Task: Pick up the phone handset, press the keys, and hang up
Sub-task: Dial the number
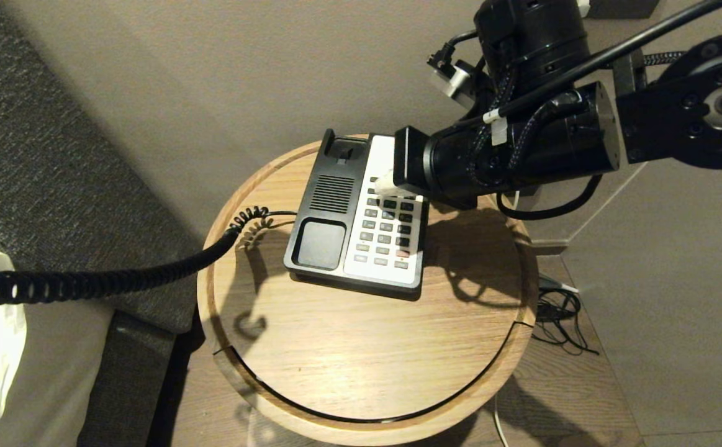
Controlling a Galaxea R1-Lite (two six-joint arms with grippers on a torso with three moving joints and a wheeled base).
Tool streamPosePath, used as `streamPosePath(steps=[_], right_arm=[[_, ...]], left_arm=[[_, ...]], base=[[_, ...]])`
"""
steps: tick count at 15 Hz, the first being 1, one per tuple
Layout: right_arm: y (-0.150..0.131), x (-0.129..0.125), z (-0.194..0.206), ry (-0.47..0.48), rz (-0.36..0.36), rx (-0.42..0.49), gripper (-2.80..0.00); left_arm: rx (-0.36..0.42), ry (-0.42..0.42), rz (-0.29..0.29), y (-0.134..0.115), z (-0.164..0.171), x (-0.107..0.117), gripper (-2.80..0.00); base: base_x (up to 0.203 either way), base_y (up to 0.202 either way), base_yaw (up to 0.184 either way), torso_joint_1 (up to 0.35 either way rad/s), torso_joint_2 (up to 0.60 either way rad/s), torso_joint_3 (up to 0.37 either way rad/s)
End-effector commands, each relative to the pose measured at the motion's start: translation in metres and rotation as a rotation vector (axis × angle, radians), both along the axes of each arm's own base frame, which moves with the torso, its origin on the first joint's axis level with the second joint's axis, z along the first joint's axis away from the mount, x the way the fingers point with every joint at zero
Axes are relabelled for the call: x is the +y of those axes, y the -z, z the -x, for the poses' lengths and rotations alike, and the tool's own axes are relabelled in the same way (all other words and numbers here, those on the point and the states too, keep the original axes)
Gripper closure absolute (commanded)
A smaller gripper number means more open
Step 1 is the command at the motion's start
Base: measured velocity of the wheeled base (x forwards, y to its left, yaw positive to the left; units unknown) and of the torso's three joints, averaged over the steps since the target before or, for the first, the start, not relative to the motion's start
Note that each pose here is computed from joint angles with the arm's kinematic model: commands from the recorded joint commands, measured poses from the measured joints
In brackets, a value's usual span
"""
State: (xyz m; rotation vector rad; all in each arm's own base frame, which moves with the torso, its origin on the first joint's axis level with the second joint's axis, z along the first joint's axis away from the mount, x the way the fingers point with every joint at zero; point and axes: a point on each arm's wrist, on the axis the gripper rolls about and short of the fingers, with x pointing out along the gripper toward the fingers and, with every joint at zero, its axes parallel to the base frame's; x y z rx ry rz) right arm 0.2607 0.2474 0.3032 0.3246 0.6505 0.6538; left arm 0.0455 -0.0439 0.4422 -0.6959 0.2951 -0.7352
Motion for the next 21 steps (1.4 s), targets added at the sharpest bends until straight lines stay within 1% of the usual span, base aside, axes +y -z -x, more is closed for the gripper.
streamPosePath(steps=[1, 3, 5, 8, 15, 18, 21], right_arm=[[0.002, -0.004, 0.004, 0.010, 0.022, 0.028, 0.00], [0.002, -0.005, 0.005, 0.011, 0.029, 0.033, 0.00], [0.006, -0.005, 0.005, 0.012, 0.051, 0.056, 0.00], [0.008, -0.004, 0.004, 0.012, 0.055, 0.060, 0.00], [0.024, -0.003, 0.002, 0.010, 0.098, 0.092, 0.00], [0.023, -0.004, 0.004, 0.010, 0.098, 0.085, 0.00], [0.029, -0.005, 0.004, 0.025, 0.132, 0.086, 0.00]], left_arm=[[0.006, -0.001, 0.001, 0.000, 0.000, 0.000, 0.00], [0.007, -0.001, 0.000, 0.000, 0.000, 0.000, 0.00], [0.006, -0.002, -0.001, 0.000, -0.001, -0.001, 0.00], [0.007, -0.002, 0.000, 0.001, 0.000, 0.000, 0.00], [0.010, -0.002, -0.004, 0.002, -0.001, -0.001, 0.00], [0.012, -0.002, -0.005, 0.002, 0.000, 0.000, 0.00], [0.015, -0.005, -0.008, 0.004, 0.000, 0.000, 0.00]], base=[[0.000, 0.000, 0.000, 0.000, 0.00, 0.000], [0.000, 0.000, 0.000, 0.000, 0.00, 0.000], [0.000, 0.000, 0.000, 0.000, 0.00, 0.000], [0.000, 0.000, 0.000, 0.000, 0.00, 0.000], [0.000, 0.000, 0.000, 0.000, 0.00, 0.000], [0.000, 0.000, 0.000, 0.000, 0.00, 0.000], [0.000, 0.000, 0.000, 0.000, 0.00, 0.000]])
